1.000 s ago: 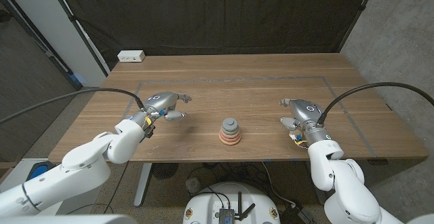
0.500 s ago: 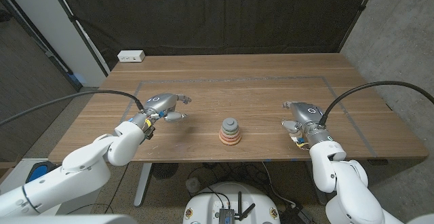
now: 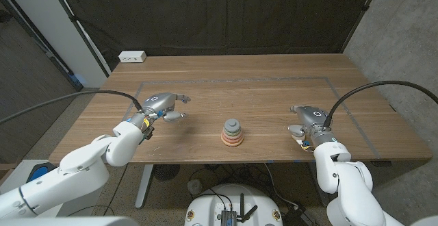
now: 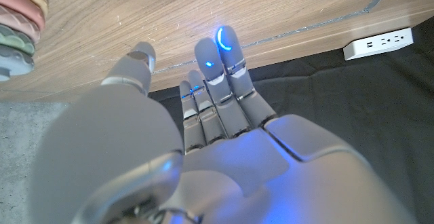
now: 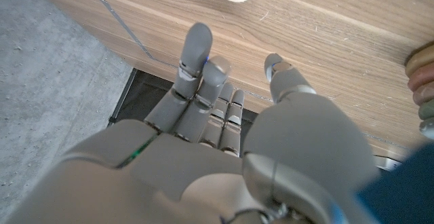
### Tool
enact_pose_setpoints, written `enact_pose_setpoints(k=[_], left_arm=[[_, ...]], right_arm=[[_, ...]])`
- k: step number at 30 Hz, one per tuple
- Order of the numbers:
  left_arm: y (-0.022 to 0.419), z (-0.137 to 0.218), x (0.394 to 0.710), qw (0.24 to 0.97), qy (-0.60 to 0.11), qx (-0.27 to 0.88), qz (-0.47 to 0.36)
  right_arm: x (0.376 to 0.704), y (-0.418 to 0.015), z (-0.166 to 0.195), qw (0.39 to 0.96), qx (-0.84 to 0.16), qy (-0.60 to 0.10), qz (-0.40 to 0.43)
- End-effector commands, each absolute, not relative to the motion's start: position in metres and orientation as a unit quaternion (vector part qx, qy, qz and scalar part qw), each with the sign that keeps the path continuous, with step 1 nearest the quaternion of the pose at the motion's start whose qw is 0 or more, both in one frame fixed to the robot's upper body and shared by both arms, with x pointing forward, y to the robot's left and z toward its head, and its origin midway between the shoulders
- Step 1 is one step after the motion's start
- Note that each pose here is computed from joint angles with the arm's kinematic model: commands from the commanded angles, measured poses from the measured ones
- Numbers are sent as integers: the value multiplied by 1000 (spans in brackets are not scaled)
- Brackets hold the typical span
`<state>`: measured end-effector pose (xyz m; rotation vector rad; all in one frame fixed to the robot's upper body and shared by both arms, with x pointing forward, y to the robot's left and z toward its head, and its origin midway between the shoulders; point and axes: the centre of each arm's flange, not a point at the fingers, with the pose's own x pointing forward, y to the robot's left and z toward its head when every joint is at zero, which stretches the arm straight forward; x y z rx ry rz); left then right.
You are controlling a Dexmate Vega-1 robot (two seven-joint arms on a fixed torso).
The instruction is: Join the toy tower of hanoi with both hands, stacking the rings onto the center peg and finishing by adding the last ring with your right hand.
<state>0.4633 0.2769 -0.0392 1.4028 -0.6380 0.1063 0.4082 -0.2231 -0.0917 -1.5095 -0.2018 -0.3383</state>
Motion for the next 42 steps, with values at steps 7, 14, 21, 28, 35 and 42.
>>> enact_pose_setpoints(k=[7,14,21,28,35,42], left_arm=[[279,-31,467,713,-290,637,46],[278,-29,469,713,-289,637,43],[277,-27,472,714,-291,636,40],[276,-25,472,712,-295,636,40],[274,-24,473,711,-298,636,38],[273,-23,473,712,-299,635,35]], right_arm=[[420,-230,-106,712,-684,-36,-156],[425,-233,-110,711,-685,-20,-157],[430,-237,-114,714,-682,-10,-155],[433,-237,-117,712,-684,2,-157],[437,-238,-121,712,-685,15,-157],[441,-240,-124,713,-682,25,-158]])
